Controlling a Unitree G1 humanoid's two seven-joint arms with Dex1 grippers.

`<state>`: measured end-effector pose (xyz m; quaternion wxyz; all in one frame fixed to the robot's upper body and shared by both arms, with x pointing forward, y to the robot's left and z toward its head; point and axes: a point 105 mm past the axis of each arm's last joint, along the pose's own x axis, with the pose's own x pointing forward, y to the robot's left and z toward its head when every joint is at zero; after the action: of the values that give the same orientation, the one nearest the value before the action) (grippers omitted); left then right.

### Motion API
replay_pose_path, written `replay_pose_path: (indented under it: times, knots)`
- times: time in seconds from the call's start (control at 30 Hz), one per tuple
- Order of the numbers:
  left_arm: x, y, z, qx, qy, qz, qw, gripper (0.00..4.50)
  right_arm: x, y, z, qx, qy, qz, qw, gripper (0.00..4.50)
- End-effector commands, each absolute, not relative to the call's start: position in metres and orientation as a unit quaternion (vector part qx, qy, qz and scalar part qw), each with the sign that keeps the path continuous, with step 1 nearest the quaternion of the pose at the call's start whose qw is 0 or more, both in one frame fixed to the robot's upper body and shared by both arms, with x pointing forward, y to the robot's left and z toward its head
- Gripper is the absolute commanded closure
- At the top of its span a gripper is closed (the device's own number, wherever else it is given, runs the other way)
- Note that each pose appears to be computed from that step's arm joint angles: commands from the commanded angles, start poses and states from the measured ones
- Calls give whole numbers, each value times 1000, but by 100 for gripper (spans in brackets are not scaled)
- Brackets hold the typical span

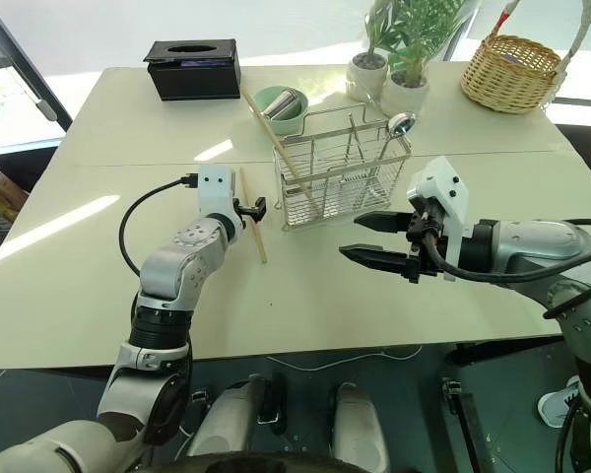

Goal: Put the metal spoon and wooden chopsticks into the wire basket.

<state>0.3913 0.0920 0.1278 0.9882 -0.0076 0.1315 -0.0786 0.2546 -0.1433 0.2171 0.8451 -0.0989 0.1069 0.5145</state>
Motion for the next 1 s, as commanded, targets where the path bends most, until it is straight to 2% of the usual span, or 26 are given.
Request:
replay_pose_path:
  times: [0.03, 0.2, 0.4, 0.6, 0.73, 0.83, 0.93, 1.0]
  knots:
    - [389, 82, 134, 5, 126, -101, 987, 0, 255, -142, 226, -108, 81, 513, 848, 158]
    - [390, 72, 110, 43, 192, -105, 975, 0, 258, -143, 228, -109, 75, 509, 850, 158]
    - [387, 67, 97, 17, 239, -93, 966, 0, 259, -143, 229, -110, 70, 506, 852, 158]
    - [385, 78, 87, -49, 281, -36, 958, 0, 260, -146, 229, -112, 68, 499, 856, 158]
    - [383, 86, 83, -65, 291, -2, 955, 129, 260, -147, 229, -112, 67, 497, 858, 154]
    - [381, 91, 81, -66, 296, 16, 953, 271, 261, -147, 229, -113, 67, 495, 859, 154]
    - [378, 92, 77, -69, 304, 28, 950, 437, 261, -149, 229, -109, 69, 494, 860, 154]
    - [376, 91, 77, -69, 306, 28, 949, 448, 261, -150, 229, -103, 72, 494, 860, 154]
